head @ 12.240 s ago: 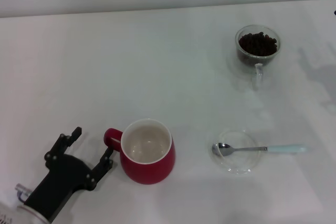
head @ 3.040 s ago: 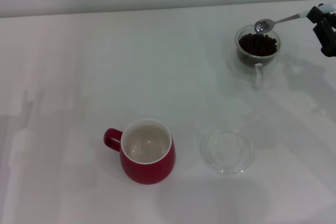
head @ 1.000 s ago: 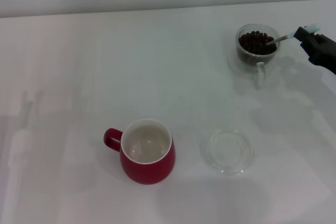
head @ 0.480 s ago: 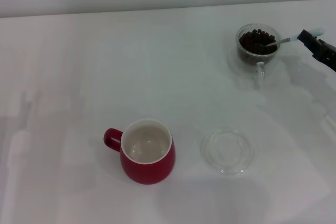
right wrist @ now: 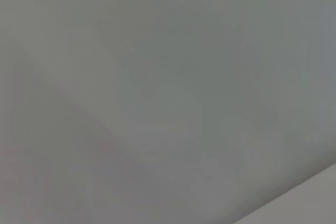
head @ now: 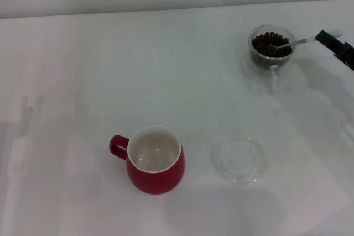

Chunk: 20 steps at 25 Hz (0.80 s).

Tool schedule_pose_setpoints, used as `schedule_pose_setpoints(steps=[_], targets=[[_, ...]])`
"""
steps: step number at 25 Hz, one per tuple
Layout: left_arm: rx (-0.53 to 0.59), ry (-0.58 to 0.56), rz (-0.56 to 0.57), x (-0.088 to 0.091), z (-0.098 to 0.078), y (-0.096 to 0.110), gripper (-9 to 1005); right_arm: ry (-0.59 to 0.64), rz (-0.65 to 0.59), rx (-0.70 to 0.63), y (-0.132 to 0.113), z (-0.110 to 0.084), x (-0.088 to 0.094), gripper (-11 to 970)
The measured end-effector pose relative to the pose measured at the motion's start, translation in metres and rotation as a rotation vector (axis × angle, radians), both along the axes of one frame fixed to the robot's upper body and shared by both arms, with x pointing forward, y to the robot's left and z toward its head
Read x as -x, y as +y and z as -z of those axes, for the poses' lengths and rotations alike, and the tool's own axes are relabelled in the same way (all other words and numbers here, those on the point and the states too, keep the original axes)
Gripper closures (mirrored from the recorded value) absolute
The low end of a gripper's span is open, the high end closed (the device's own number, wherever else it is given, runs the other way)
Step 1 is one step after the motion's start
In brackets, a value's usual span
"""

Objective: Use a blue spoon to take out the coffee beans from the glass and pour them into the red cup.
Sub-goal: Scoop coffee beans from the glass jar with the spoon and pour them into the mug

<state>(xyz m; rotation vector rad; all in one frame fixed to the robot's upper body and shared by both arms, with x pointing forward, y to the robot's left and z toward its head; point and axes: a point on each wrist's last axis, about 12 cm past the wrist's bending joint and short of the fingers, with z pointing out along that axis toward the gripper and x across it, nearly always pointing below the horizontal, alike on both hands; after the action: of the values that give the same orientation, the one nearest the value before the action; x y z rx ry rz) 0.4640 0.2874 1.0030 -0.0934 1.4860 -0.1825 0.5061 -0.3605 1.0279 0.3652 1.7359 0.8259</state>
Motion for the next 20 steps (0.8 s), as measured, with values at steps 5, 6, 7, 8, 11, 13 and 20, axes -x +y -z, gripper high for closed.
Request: schedule_pose_setpoints(steps=[5, 6, 7, 8, 11, 13, 20], targets=[[-0.001, 0.001, -0.001, 0.0001, 0.0002, 0.0003, 201, 0.018, -0.004, -0.033, 0.001, 0.0004, 0.0, 800], [-0.001, 0.001, -0.001, 0.0001, 0.0002, 0.0003, 201, 0.025, -0.001, -0.042, 0.0008, 0.0007, 0.0, 800], [-0.001, 0.001, -0.001, 0.0001, 0.0002, 0.0004, 200, 0.033, 0.004, -0.055, 0.0005, 0.0012, 0.0, 800], [-0.001, 0.001, -0.002, 0.0001, 0.0002, 0.0004, 200, 0.043, 0.011, -0.072, -0.0002, 0.0015, -0.0001, 800], [0.0, 0.003, -0.003, 0.0007, 0.0005, 0.0007, 199, 0.07, 0.034, -0.117, -0.0022, 0.0027, -0.0004, 800], [0.0, 0.003, -0.004, 0.001, 0.0006, 0.0008, 199, 0.08, 0.046, -0.141, -0.0034, 0.0027, -0.0006, 799], [0.0, 0.005, -0.005, 0.0017, 0.001, 0.0012, 200, 0.098, 0.068, -0.198, -0.0061, 0.002, -0.0012, 798]])
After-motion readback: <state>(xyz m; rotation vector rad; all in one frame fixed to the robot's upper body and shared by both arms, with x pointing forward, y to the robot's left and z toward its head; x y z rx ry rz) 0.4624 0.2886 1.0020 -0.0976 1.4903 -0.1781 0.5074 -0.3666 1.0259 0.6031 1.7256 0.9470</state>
